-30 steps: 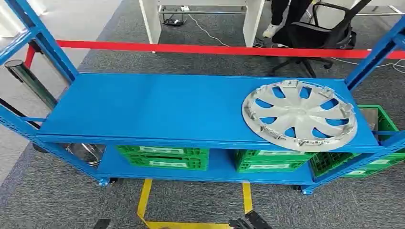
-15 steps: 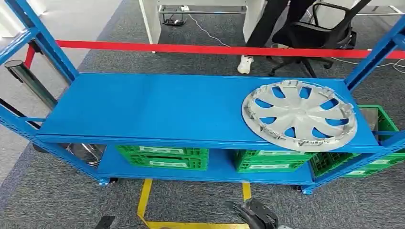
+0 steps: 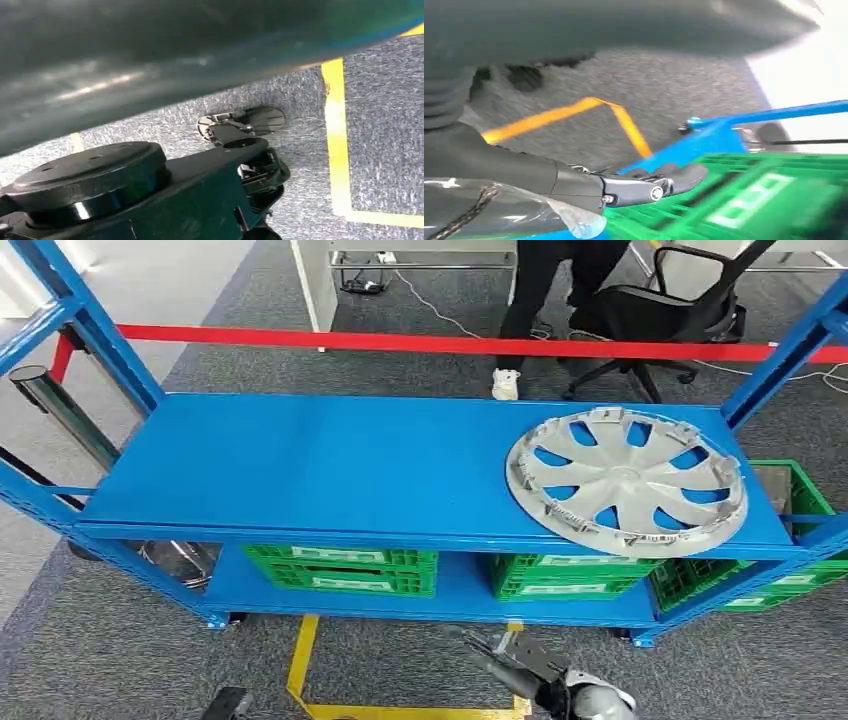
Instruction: Take the parts from the cabinet and place them on the table.
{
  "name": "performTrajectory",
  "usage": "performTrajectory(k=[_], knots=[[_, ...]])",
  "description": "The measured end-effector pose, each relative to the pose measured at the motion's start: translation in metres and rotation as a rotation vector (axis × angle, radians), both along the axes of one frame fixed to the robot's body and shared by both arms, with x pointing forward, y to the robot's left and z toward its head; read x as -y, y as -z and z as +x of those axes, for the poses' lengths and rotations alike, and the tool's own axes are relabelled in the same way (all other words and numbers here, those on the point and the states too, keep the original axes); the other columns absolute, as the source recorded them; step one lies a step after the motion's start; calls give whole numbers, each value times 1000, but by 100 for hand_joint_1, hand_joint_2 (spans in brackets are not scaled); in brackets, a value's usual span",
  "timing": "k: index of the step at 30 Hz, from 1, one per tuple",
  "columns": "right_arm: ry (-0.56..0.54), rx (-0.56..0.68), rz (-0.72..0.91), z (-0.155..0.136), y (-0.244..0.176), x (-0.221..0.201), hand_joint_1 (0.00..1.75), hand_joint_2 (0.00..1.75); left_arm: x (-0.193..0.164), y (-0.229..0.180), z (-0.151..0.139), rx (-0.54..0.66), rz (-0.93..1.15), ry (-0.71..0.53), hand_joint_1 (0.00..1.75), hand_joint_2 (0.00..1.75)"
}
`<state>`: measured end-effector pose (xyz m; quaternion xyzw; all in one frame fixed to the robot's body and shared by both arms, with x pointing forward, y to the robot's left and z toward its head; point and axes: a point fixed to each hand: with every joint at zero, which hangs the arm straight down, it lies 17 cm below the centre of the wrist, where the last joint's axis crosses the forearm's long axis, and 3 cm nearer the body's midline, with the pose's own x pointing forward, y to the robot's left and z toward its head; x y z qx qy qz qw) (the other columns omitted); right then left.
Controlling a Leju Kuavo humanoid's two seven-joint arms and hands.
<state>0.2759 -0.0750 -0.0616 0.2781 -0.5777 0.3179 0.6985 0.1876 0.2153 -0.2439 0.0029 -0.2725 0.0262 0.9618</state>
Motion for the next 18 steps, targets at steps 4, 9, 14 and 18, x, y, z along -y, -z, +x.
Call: performTrajectory(k=[4,9,14,18], knots=[[-44,100,49,8,-35,-16,0,175,2,-2,4,10,-5,2,0,0],[-98,222,129,11,-84,-36,0,175,5,-5,10,29,-13,8,0,0],[-159,336,238,7,-139,-57,0,175,7,-7,14,41,-20,11,0,0],[-207,431,329,-5,-185,-71,0,175,10,-8,17,51,-32,12,0,0]])
